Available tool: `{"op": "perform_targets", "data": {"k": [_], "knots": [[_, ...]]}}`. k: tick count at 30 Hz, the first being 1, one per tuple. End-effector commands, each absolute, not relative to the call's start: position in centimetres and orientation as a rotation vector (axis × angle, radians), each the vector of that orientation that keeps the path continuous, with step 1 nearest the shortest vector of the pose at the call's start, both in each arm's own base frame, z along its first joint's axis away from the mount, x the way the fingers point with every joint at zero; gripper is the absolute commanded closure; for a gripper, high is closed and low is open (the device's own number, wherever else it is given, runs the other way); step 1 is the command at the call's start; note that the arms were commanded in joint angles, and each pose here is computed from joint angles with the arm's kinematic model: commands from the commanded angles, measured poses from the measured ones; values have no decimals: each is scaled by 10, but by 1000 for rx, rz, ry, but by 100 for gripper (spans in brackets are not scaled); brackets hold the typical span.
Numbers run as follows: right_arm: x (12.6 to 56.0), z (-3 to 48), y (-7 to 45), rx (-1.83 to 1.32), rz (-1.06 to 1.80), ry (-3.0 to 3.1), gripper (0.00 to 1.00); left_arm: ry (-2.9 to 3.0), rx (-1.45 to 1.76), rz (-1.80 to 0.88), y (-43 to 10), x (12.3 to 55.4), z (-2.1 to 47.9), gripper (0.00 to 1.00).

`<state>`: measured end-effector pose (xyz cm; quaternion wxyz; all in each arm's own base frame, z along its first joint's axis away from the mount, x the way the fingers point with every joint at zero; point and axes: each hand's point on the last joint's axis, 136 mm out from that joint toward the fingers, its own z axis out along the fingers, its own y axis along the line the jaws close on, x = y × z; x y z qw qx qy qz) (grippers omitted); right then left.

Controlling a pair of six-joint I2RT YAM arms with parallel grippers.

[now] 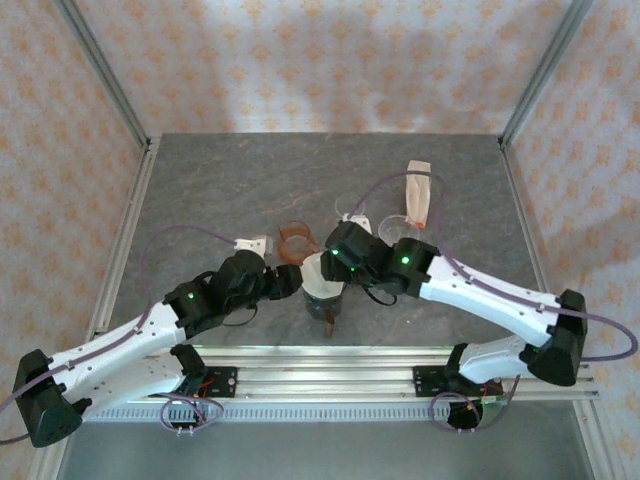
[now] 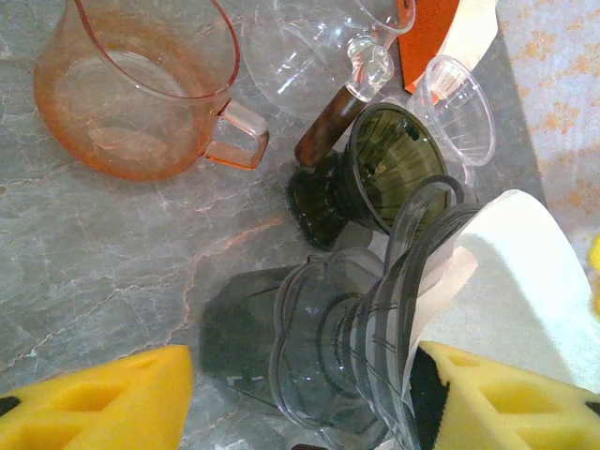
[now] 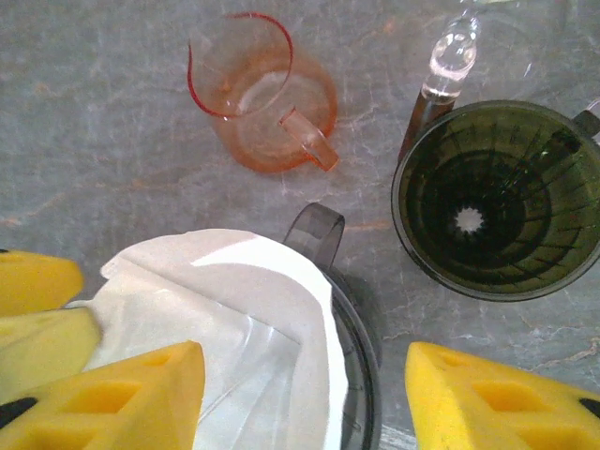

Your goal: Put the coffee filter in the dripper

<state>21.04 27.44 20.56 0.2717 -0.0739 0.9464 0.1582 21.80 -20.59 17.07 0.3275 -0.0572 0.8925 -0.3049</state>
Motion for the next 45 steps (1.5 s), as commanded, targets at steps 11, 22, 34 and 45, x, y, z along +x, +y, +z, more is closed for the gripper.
{"op": "perform_targets", "data": {"k": [11, 22, 34, 45], "knots": [[211, 164, 268, -353, 108, 2700, 40, 2335, -171, -807, -203, 217, 166, 36], [214, 142, 271, -384, 40, 2748, 40, 2339, -170, -806, -203, 217, 166, 36], [212, 122, 273, -381, 29, 2778, 40, 2317, -190, -856, -206, 216, 170, 30], [212, 122, 272, -370, 35, 2776, 40, 2255, -154, -928, -213, 217, 181, 12]]}}
